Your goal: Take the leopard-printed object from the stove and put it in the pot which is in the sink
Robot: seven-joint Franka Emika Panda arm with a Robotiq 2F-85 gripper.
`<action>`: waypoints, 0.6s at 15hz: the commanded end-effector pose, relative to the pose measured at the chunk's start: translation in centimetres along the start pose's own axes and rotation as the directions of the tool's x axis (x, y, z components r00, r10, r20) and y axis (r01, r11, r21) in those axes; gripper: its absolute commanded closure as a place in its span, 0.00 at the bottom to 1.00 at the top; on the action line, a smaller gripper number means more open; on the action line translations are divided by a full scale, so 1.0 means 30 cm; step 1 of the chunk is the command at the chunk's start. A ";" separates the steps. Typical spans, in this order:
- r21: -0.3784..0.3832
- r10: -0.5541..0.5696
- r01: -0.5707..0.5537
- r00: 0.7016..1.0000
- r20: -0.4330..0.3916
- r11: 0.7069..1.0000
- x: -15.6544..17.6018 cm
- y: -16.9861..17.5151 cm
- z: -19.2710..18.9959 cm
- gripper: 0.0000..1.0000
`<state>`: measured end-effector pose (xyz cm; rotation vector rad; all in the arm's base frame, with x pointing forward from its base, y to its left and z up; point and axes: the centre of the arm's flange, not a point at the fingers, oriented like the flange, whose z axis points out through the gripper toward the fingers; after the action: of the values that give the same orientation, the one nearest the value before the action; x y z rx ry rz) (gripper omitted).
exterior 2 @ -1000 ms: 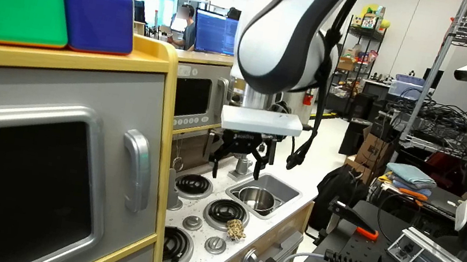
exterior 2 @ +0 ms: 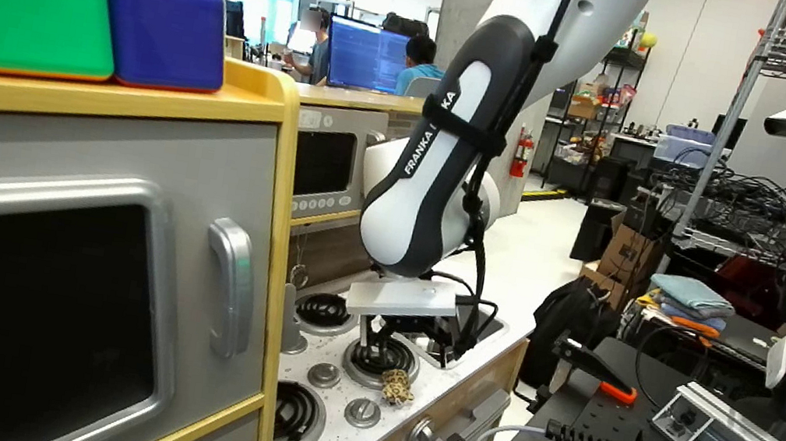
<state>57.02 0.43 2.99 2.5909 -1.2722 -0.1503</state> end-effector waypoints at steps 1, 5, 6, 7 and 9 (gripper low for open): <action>0.102 0.017 -0.014 1.000 -0.025 0.995 0.010 -0.054 0.013 0.00; 0.181 0.019 -0.023 1.000 0.024 0.983 -0.033 -0.085 0.030 0.00; 0.190 0.021 -0.027 0.999 0.034 0.981 -0.043 -0.091 0.037 0.00; 0.194 0.022 -0.030 0.999 0.047 0.980 -0.053 -0.096 0.047 0.00; 0.202 0.027 -0.037 0.998 0.054 0.979 -0.056 -0.101 0.065 0.00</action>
<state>57.59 3.35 1.47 2.7130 -1.3881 -0.0944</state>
